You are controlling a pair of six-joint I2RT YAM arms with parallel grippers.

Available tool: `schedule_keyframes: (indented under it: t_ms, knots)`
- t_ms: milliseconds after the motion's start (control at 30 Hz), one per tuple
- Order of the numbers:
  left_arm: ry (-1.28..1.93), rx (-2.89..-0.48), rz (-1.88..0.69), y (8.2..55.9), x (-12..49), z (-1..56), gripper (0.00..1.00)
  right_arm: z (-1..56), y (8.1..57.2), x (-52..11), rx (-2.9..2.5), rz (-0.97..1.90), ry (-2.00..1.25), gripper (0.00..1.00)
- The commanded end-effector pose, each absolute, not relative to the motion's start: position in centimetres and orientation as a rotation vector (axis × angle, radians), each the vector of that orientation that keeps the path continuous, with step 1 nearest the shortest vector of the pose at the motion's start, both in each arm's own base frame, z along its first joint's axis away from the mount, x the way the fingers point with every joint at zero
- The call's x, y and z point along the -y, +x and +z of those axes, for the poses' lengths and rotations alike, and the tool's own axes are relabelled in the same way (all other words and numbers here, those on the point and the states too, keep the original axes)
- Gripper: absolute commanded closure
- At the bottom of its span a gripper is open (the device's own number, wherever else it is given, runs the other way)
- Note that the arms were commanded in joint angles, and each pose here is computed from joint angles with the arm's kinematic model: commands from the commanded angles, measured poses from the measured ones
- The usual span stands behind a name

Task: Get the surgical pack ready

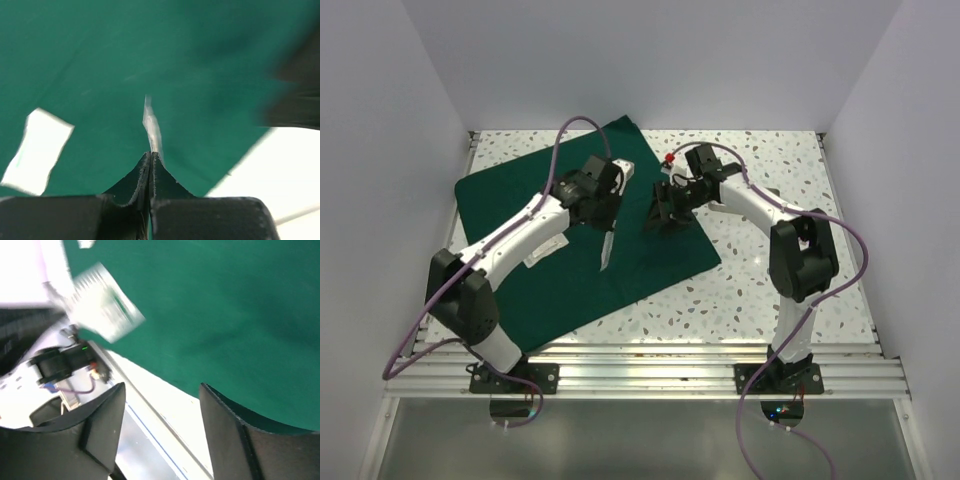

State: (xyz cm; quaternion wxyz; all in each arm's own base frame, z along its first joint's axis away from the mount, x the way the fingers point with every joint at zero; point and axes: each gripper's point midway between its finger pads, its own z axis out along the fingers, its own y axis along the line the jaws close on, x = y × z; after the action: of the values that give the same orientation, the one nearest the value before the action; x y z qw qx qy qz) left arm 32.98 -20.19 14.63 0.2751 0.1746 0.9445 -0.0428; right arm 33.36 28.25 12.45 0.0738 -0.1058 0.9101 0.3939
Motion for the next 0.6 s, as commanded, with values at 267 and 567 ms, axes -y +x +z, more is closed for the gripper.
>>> schedule_keyframes:
  t_ms: [267, 567]
  knots:
    - [0.73, -2.282, -0.862, 28.0, 26.8, 22.8, 1.0, 20.8, 31.4, -30.4, -2.165, 1.669, -0.713, 0.16]
    - [0.703, -2.135, -1.008, 27.9, 26.2, 27.8, 1.0, 24.0, 29.1, -30.6, -2.017, 1.869, -0.784, 0.12]
